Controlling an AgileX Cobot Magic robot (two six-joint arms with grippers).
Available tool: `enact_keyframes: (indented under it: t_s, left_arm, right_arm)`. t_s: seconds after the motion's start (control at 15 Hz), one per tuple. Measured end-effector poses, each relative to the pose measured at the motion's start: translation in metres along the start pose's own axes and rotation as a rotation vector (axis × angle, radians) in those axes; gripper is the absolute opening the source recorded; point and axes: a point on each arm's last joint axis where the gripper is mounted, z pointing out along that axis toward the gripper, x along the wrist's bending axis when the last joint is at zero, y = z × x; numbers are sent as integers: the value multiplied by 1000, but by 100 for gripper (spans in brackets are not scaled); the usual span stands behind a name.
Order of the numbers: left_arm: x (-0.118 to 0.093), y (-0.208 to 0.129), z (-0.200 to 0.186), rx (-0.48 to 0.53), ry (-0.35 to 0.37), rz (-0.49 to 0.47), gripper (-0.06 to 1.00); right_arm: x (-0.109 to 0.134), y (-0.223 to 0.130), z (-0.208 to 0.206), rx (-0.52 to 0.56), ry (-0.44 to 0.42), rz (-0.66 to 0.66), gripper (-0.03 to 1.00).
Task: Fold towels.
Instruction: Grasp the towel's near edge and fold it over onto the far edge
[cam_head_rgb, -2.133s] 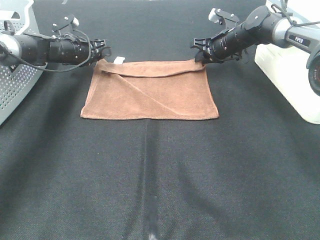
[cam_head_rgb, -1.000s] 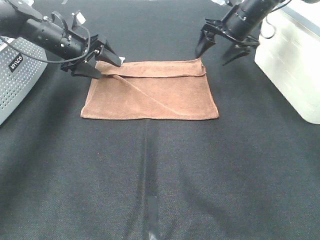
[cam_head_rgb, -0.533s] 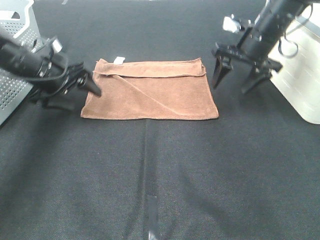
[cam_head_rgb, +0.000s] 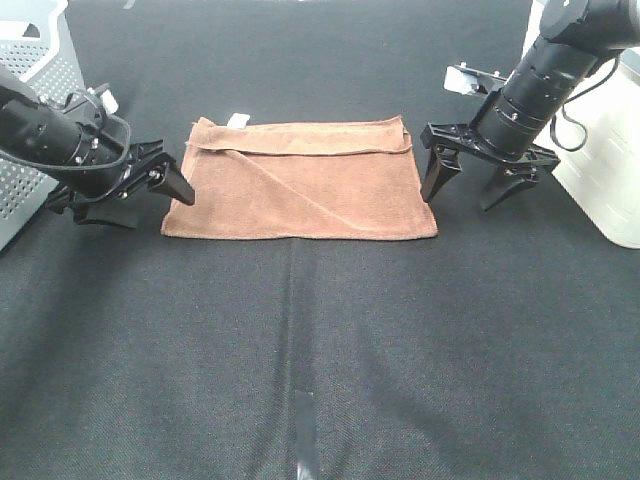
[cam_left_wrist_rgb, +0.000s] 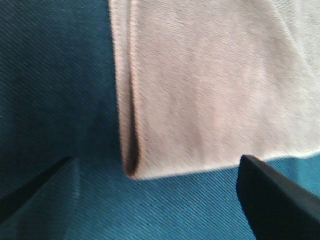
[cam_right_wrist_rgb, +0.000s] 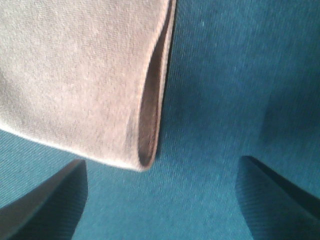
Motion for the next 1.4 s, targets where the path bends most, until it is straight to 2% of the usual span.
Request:
enact_keyframes:
  t_s: [0.27, 0.33, 0.47, 0.67, 0.73, 0.8, 1.0, 1.2, 1.4]
  left_arm:
    - [4, 6, 1, -73, 39, -1, 80]
    - [5, 7, 2, -84, 46, -4, 80]
    - [12, 1, 17, -45, 44, -36, 76]
    - [-2, 5, 29, -15, 0, -16, 72]
    - [-8, 5, 33, -6, -12, -3, 68]
    - [-12, 3, 36, 9, -23, 3, 60]
    - [-11, -2, 40, 52, -27, -1, 4]
    - [-9, 0, 29, 96, -46, 1, 2]
    - [-12, -1, -7, 117, -26, 72, 2]
  right_arm:
    - [-1, 2, 18, 8, 44, 3, 77]
    - [0, 2, 26, 13, 88, 1, 77]
    - [6, 4, 39, 4, 204, 32, 74]
    - [7, 5, 47, 3, 245, 56, 63]
    - [7, 5, 49, -1, 252, 62, 55]
    - [8, 6, 51, -2, 260, 71, 44]
    - [6, 6, 55, 0, 258, 95, 0]
    - [5, 4, 49, 17, 216, 103, 0]
    - [8, -9, 26, 43, 174, 112, 0]
